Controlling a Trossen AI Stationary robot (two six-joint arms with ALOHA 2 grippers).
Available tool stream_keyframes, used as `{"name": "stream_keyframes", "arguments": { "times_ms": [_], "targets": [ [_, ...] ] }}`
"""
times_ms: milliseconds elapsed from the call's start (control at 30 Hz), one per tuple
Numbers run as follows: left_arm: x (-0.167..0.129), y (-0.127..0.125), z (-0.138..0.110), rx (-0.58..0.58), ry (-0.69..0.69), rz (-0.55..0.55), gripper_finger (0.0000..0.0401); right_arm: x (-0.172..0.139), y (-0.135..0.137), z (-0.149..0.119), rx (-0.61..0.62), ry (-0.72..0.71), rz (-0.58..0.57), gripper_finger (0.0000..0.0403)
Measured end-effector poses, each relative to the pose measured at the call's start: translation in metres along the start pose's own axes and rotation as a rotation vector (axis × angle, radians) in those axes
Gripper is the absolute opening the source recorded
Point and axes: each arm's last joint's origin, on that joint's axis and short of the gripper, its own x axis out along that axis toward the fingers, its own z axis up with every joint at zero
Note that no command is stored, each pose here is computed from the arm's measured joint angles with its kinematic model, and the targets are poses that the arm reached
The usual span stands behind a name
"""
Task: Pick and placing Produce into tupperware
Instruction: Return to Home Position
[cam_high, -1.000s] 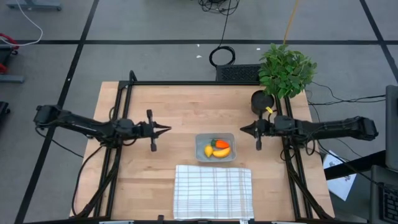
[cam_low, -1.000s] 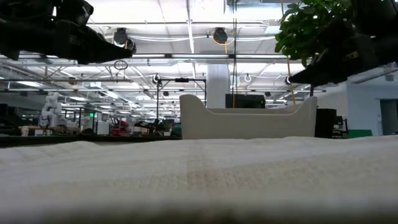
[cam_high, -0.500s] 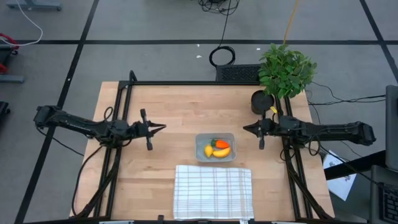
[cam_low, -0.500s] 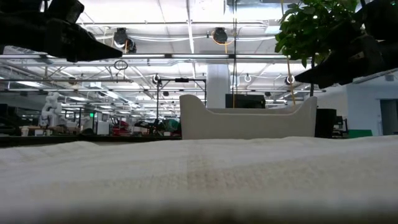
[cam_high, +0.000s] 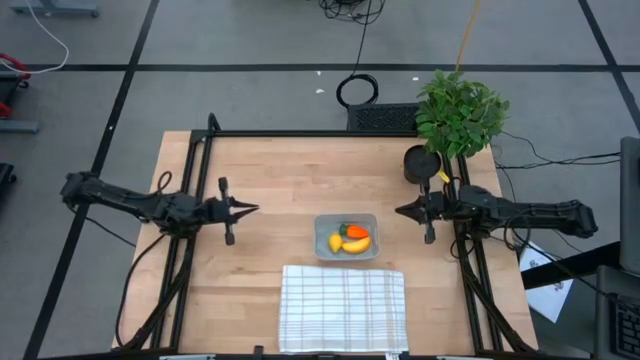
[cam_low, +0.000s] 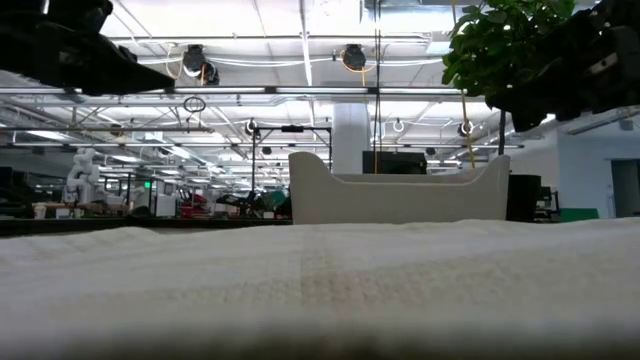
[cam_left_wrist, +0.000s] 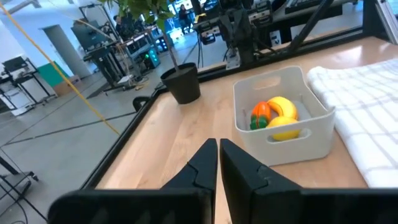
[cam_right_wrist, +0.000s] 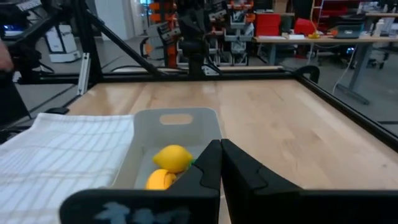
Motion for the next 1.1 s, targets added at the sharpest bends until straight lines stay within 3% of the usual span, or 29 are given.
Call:
{"name": "stream_keyframes", "arguments": {
  "times_ms": [167, 467, 633, 867, 1100],
  "targets": [
    [-0.007, 0.003, -0.003, 0.014, 0.016, -0.005, 0.0026, -0.003, 0.000, 0.000, 0.002, -0.002, 0.000, 0.0000],
    [-0.011, 0.014, -0.008, 0.015, 0.058, 0.084, 0.0026, -0.006, 0.001, 0.001, -0.006, -0.024, 0.001, 0.0000],
    [-0.011, 0.015, -0.010, 0.000, 0.038, -0.030, 0.0026, -0.006, 0.001, 0.001, -0.003, -0.021, 0.002, 0.0000],
    [-0.010, 0.018, -0.014, -0.021, 0.071, -0.018, 0.0026, -0.006, 0.001, 0.000, 0.018, -0.011, 0.002, 0.0000],
    [-0.011, 0.016, -0.008, -0.032, -0.016, -0.137, 0.0026, -0.006, 0.001, 0.000, 0.030, -0.018, 0.003, 0.0000]
  ]
}}
